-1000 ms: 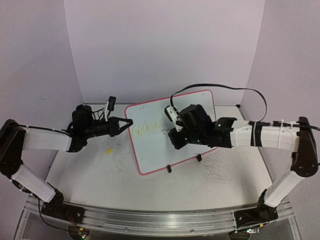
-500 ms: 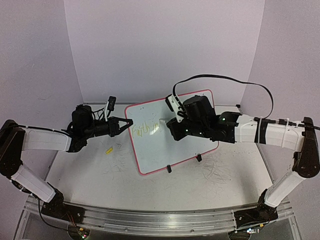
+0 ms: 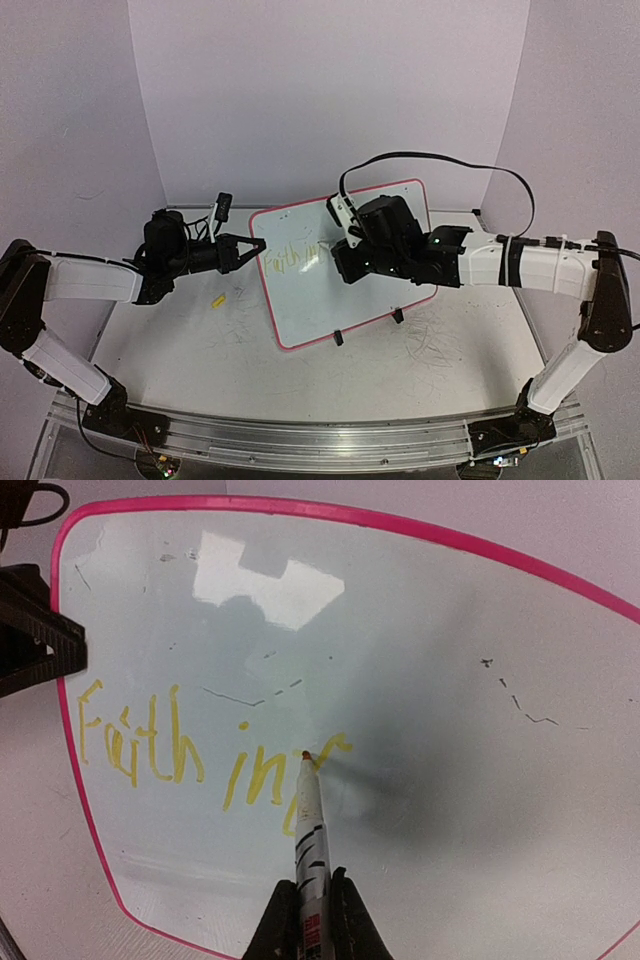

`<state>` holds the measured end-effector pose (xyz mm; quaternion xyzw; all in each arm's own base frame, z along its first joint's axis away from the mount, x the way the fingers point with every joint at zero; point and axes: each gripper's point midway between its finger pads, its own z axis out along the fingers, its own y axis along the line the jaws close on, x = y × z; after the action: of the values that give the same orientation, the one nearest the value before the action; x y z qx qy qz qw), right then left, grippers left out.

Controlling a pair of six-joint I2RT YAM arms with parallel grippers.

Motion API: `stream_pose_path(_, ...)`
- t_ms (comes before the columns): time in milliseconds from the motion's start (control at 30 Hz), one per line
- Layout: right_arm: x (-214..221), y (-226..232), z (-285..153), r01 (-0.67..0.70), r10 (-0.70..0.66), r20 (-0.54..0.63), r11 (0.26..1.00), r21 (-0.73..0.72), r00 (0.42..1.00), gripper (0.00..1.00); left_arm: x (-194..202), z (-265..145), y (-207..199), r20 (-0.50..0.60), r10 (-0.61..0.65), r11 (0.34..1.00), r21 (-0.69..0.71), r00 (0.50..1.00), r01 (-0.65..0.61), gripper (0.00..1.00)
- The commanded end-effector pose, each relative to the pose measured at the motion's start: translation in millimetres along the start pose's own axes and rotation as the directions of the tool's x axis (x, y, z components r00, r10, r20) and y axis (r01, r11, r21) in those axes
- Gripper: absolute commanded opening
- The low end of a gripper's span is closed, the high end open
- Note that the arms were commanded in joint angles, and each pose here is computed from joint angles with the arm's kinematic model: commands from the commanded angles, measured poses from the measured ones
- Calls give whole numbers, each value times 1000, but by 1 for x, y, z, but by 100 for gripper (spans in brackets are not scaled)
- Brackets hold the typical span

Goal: Write a sentence on the whiteboard

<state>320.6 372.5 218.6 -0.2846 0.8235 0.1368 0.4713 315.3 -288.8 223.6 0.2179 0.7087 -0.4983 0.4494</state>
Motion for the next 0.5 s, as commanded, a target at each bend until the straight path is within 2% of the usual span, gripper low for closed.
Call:
stream_pose_path(0, -3, -19, -3, -27, 26, 14, 995, 97, 1000, 0, -3, -3, 3, 8, 50, 998, -29, 999, -50, 0)
stream_pose_path(100, -6, -19, -10, -26, 24, 24, 996, 87, 999, 0, -4, -3, 3, 10, 52, 998, -28, 999, -52, 0)
stream_pose_path(267, -20, -1, -30, -11, 17, 101, 998, -55, 995, 0, -4, -1, 4, 7, 49, 998, -26, 999, -49, 0)
stream_pose_path(467, -7, -5, -22, -15, 18, 70, 999, -45, 997, 0, -3, -1, 3, 6, 49, 998, -27, 999, -48, 0)
